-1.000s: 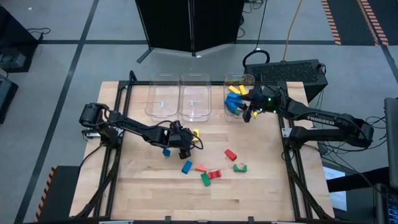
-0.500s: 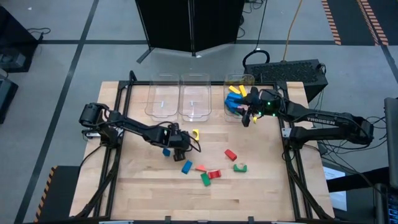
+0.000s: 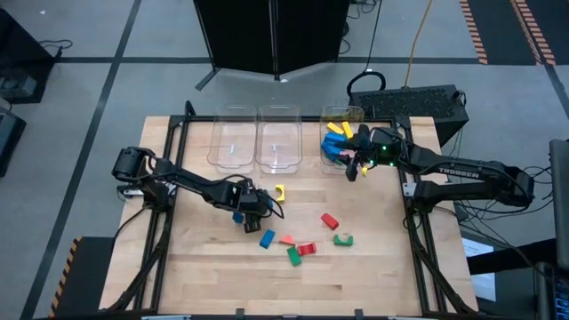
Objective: Sort blocks by size
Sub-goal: Put the blue arch block into the center transparent bin
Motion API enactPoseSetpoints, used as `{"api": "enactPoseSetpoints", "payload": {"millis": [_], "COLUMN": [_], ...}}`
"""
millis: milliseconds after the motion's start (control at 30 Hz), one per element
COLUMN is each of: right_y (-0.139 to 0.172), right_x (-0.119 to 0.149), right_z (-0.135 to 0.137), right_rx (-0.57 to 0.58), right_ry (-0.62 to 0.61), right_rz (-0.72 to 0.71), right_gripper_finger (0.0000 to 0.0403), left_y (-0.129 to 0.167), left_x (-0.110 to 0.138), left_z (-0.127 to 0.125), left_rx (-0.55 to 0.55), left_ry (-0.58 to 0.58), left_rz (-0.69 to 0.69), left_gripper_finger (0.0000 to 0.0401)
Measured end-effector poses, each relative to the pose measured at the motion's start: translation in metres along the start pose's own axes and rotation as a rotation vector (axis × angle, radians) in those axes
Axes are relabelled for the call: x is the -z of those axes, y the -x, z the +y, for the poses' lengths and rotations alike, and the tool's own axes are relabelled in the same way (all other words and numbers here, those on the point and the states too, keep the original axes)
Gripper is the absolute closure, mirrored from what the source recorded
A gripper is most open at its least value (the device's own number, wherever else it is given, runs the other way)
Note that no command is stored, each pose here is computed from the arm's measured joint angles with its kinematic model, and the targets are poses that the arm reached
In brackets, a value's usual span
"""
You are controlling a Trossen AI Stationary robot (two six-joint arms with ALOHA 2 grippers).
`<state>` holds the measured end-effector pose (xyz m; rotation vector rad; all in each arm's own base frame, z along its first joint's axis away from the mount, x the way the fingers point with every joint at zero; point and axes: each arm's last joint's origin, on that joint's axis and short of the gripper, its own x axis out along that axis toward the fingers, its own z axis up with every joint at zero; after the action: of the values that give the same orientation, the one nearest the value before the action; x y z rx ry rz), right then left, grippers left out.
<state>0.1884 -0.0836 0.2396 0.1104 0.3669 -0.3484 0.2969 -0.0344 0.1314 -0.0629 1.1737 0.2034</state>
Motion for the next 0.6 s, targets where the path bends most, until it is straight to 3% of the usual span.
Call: {"api": "enactPoseSetpoints", "payload": {"millis": [433, 600], "right_y": [0.0, 0.0], "right_x": [0.0, 0.001], "right_z": [0.004, 0.01], "right_rx": [-0.017, -0.047], "right_ry": [0.003, 0.014], "right_rz": [0.003, 0.005], "right_gripper_finger": [0.0236, 0.0236], "left_y": [-0.001, -0.001], "left_x": [-0.001, -0.002], "left_z": [-0.001, -0.001], "left_rx": [0.01, 0.021], "left_ry": [0.004, 0.008], "left_rz": [-0.01, -0.024], "left_gripper_finger": [0.0178, 0.0214]}}
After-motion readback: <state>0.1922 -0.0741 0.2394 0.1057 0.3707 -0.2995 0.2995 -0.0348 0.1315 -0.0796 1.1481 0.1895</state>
